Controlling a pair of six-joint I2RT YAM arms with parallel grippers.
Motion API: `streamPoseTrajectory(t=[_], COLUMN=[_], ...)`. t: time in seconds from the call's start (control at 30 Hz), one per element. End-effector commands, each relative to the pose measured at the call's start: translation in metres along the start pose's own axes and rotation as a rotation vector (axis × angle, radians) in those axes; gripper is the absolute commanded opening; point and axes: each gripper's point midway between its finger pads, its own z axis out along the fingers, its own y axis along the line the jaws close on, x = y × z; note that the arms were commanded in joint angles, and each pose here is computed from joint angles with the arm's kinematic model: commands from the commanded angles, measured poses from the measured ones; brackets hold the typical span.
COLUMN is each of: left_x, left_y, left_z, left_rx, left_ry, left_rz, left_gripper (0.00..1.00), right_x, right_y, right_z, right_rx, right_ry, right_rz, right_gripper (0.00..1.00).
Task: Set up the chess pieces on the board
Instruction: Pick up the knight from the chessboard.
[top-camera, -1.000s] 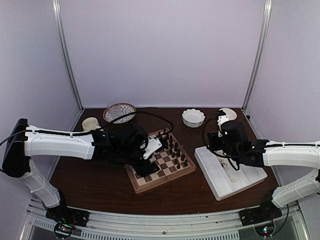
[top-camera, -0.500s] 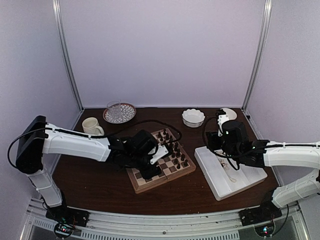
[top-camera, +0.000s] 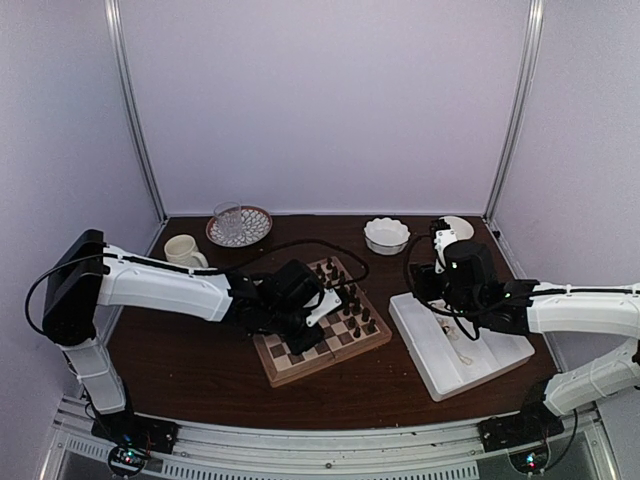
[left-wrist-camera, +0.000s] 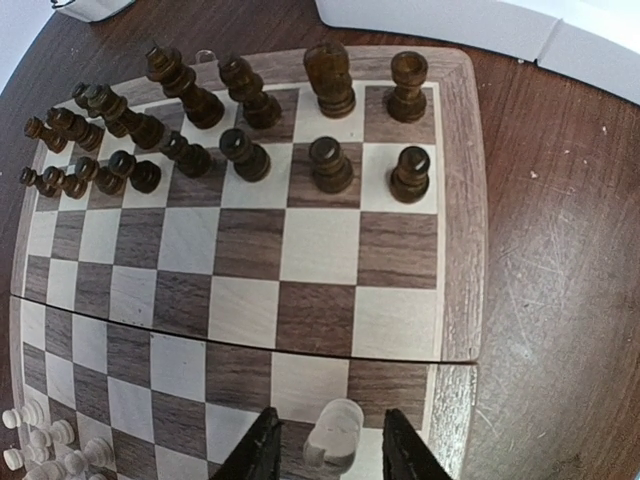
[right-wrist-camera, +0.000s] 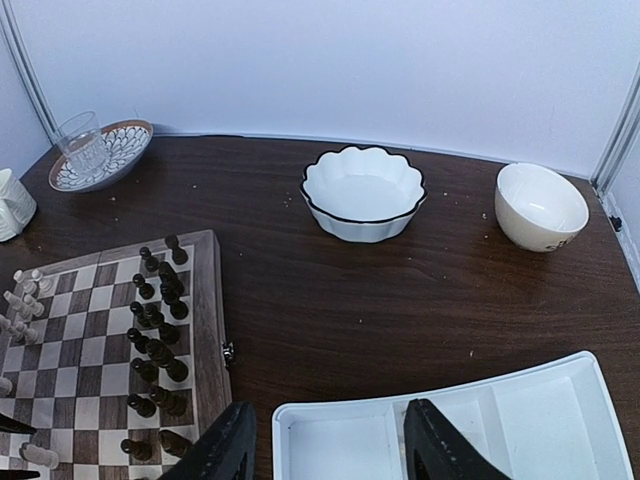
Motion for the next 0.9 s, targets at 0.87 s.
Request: streamPoseTrajectory(t=[0.87], left_x=[-0.0032], left_y=[0.0025], left_z=[-0.0053], left_rx=[-0.008], left_ry=[0.017], left_rz=[0.002], left_gripper=[0.31], right_x=[-0.0004], right_y=[-0.0063], right_z=[0.0011], right_rx=[0.031], right_ry=[0.004], right_rz=[0.002], right_gripper=[0.53])
